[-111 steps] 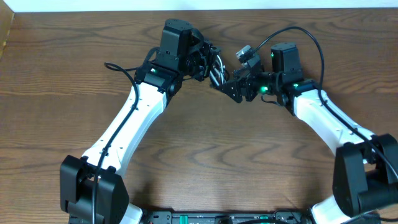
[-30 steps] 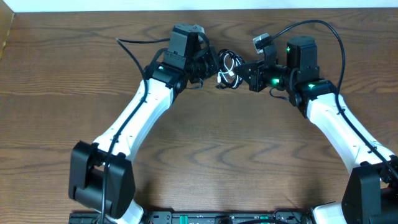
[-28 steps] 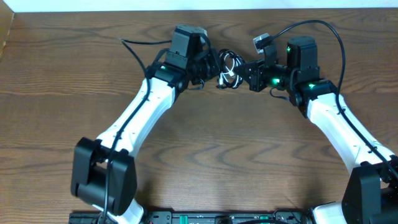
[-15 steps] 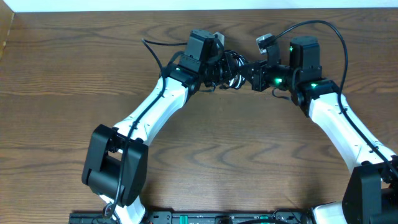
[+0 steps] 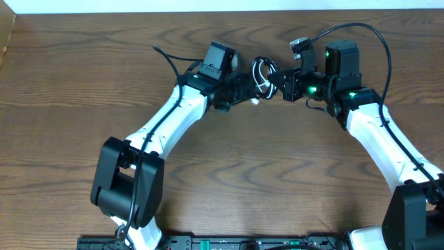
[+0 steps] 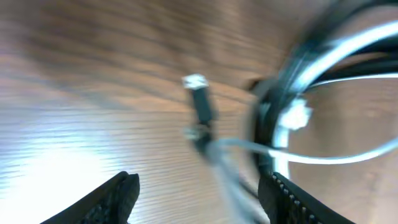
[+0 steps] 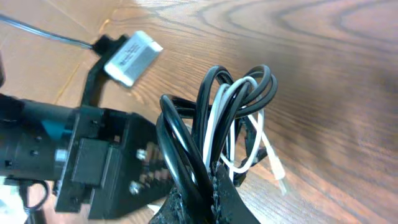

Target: Untangle cables

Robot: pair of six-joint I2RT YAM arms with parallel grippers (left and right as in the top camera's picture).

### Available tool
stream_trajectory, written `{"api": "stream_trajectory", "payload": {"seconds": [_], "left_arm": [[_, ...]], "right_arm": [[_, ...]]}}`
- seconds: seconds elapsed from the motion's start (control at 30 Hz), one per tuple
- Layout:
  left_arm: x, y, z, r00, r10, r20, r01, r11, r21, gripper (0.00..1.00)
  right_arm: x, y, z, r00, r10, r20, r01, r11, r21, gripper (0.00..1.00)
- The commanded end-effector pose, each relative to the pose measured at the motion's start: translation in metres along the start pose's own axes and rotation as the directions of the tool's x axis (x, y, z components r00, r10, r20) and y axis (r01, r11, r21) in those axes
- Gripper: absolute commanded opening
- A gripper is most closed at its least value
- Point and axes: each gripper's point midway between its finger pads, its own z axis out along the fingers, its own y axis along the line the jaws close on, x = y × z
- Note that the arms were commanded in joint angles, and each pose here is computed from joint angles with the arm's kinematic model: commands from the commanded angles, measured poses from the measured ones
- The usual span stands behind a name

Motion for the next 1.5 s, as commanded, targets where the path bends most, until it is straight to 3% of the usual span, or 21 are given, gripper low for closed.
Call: {"api": "stream_trajectory", "payload": {"seconds": [0.0,0.27,0.43,0.73,0.87,0.9,0.93,1.0,1.07,1.27,1.47], "left_arm": [[-0.016,0.023,-0.006,0.998,0.033,0.045,-0.030,0.996,-0.080,0.67],[-0.035,0.063,-0.024,0.997,0.056,0.053,-0.048,0.987,-0.151,0.66],[-0.053,0.104,-0.053,0.993,0.036,0.114,-0.003,0.961,-0.277,0.66],[-0.070,0.135,-0.088,0.983,0.000,0.183,0.063,0.940,-0.335,0.66],[-0.071,0.139,-0.090,0.983,-0.010,0.184,0.072,0.939,-0.335,0.66],[-0.070,0.139,-0.090,0.983,-0.010,0.183,0.072,0.939,-0.335,0.66],[-0.070,0.139,-0.090,0.983,-0.010,0.181,0.072,0.939,-0.336,0.66],[-0.068,0.138,-0.089,0.985,-0.013,0.174,0.071,0.941,-0.331,0.66],[-0.066,0.135,-0.088,0.987,-0.017,0.163,0.068,0.948,-0.310,0.66],[-0.064,0.130,-0.085,0.989,-0.021,0.148,0.063,0.957,-0.284,0.66],[-0.054,0.109,-0.076,0.996,-0.001,0.093,0.020,0.979,-0.203,0.66]], "right_arm": [[-0.002,-0.014,-0.002,0.998,0.060,0.014,-0.061,0.993,0.103,0.01],[0.030,-0.071,-0.018,0.984,0.173,-0.031,-0.143,0.889,0.435,0.01],[0.041,-0.099,-0.036,0.992,0.096,-0.085,-0.019,0.764,0.645,0.01],[0.043,-0.080,-0.026,0.981,-0.068,-0.184,0.180,0.681,0.710,0.01],[0.051,-0.062,-0.011,0.961,-0.129,-0.245,0.264,0.698,0.666,0.01],[0.055,-0.056,-0.006,0.955,-0.142,-0.262,0.282,0.711,0.644,0.06],[0.058,-0.051,-0.001,0.949,-0.152,-0.276,0.297,0.726,0.620,0.19],[0.066,-0.036,0.010,0.936,-0.179,-0.304,0.324,0.775,0.542,0.57],[0.071,-0.024,0.018,0.930,-0.193,-0.311,0.328,0.815,0.477,0.70],[0.071,0.003,0.031,0.943,-0.187,-0.276,0.268,0.917,0.296,0.77],[0.056,-0.025,0.017,0.983,-0.016,-0.184,0.085,0.923,0.375,0.72]]}}
